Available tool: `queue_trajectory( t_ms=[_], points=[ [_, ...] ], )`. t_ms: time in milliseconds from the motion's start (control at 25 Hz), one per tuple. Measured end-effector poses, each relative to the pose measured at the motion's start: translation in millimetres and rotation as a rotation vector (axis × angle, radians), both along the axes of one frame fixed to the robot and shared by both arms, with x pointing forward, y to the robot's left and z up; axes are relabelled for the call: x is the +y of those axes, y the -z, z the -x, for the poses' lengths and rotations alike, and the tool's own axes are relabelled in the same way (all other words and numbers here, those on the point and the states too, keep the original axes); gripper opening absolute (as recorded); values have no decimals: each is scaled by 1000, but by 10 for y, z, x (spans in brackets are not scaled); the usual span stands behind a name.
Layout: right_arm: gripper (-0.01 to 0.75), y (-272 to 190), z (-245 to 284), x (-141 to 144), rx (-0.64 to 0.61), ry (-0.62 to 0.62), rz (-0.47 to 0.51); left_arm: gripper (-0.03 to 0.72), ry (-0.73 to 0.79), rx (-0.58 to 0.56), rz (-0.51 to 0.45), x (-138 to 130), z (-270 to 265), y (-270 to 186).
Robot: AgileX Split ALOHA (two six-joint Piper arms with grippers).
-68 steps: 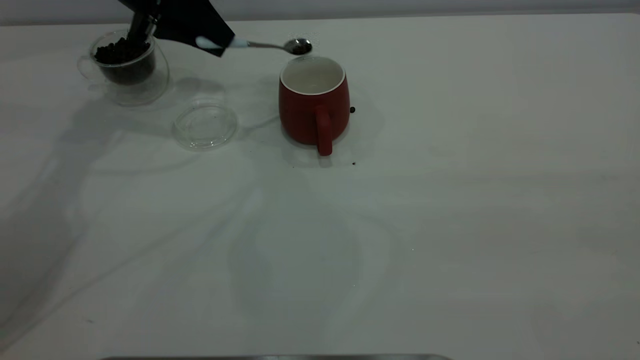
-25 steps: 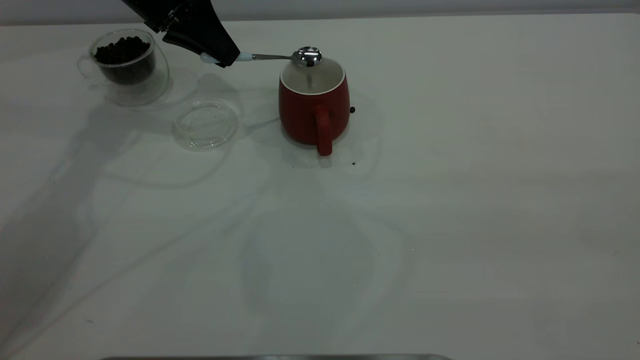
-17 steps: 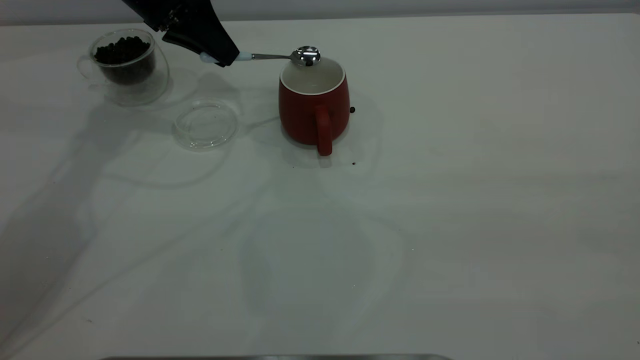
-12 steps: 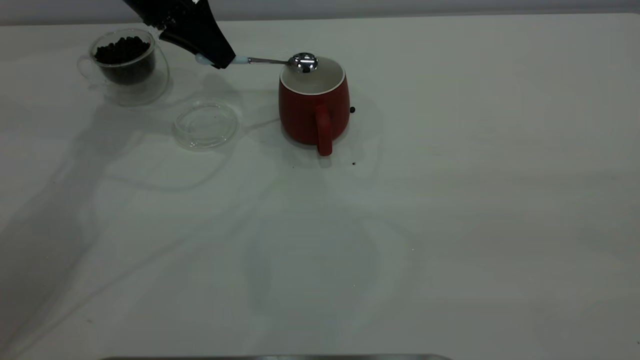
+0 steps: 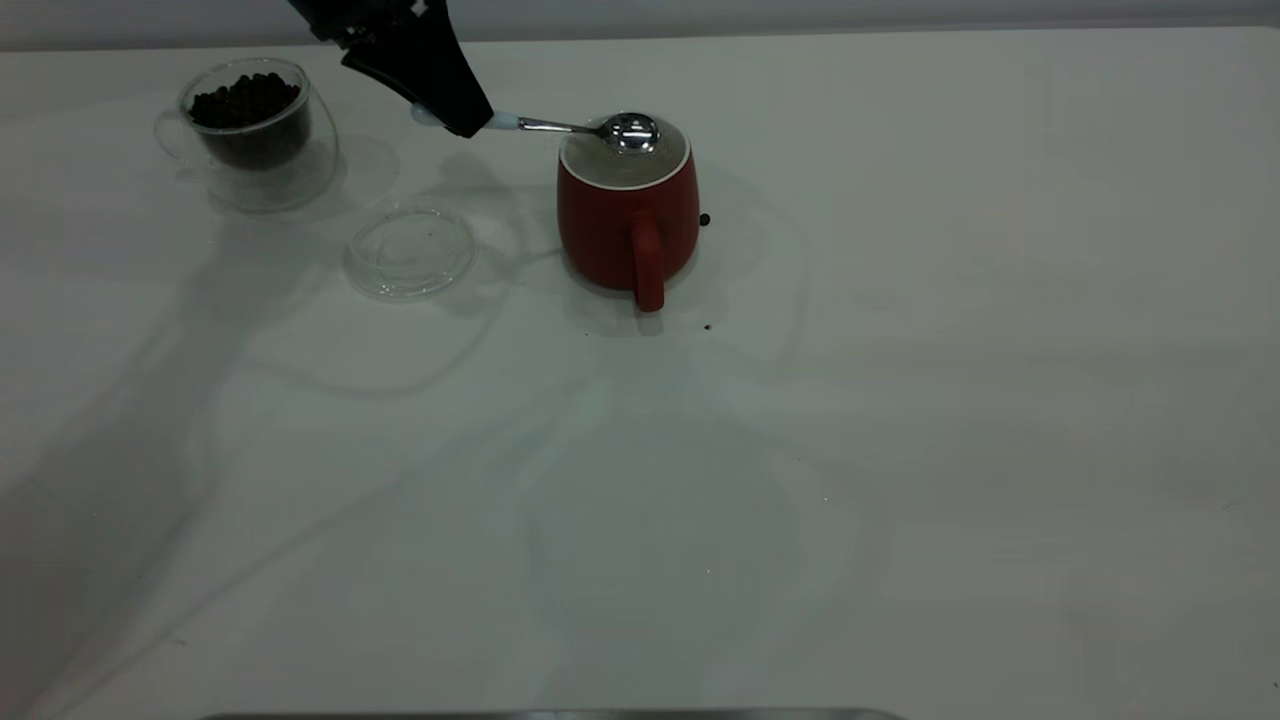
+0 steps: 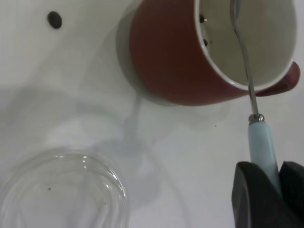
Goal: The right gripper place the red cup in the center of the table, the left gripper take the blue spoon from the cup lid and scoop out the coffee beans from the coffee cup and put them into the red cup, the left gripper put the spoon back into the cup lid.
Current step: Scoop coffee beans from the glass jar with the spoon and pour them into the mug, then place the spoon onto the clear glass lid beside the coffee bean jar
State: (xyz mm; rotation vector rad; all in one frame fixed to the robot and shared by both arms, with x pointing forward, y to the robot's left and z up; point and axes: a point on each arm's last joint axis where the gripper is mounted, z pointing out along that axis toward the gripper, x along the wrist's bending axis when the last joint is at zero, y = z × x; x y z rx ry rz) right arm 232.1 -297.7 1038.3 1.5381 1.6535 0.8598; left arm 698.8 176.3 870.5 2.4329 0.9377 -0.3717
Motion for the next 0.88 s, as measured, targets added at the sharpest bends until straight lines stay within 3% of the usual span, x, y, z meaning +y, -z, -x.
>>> queue_trajectory(
  t_ms=[200, 480, 760, 880],
  points=[
    [479, 0, 0, 0, 0, 0, 0, 123, -32, 27, -18, 92, 6, -101],
    [479, 0, 0, 0, 0, 0, 0, 123, -114, 1, 64, 518, 57, -892],
    [479, 0, 0, 0, 0, 0, 0, 123, -456, -21, 104, 1228, 137, -1569],
    [479, 0, 0, 0, 0, 0, 0, 123, -570, -25, 73, 1468, 218, -1761]
  ],
)
